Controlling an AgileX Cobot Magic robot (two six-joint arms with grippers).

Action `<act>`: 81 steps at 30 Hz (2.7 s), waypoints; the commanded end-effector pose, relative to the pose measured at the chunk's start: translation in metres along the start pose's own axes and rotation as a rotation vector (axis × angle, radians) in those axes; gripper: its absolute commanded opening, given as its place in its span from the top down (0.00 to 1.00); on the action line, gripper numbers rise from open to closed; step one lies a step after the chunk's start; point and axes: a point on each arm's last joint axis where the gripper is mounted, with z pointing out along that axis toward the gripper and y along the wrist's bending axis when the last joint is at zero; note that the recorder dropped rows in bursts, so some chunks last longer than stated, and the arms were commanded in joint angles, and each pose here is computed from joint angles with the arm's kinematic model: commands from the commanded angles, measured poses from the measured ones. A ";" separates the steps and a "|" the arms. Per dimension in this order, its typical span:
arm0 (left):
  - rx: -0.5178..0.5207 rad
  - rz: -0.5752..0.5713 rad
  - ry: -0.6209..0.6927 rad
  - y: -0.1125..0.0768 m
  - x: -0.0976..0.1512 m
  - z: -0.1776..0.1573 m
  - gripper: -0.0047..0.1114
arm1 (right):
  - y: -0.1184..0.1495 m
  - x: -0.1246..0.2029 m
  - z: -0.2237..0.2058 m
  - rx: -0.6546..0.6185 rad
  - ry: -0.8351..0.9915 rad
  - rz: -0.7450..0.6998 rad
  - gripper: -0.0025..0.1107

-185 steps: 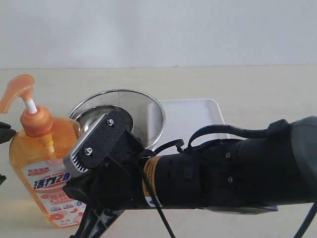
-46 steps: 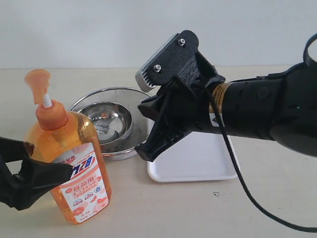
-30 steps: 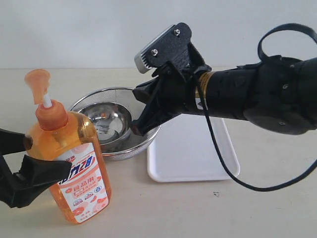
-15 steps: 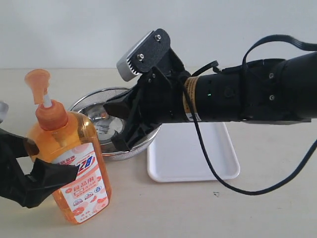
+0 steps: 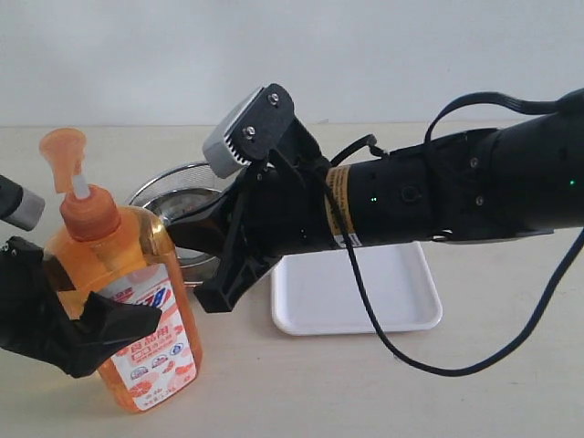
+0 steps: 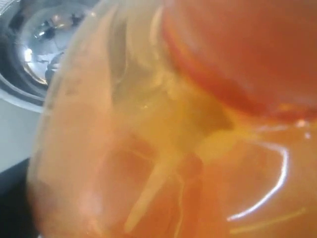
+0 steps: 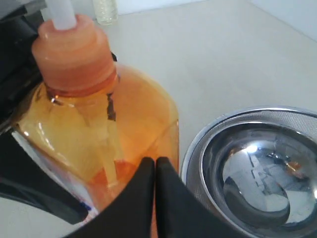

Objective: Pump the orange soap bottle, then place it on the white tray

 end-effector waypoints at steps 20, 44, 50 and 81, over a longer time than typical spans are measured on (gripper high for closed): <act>0.038 -0.041 -0.034 -0.003 -0.002 0.002 0.92 | 0.012 0.004 0.009 -0.003 0.068 -0.039 0.98; -0.219 -0.036 -0.187 -0.006 -0.010 -0.071 0.92 | 0.004 -0.031 -0.032 0.268 0.105 -0.152 0.98; -0.293 -0.048 -0.196 0.001 -0.010 -0.072 0.92 | 0.002 -0.041 -0.035 0.287 0.077 -0.160 0.98; -0.609 -0.001 -0.198 0.085 -0.050 -0.037 0.92 | 0.017 -0.133 -0.037 0.053 -0.175 -0.269 0.98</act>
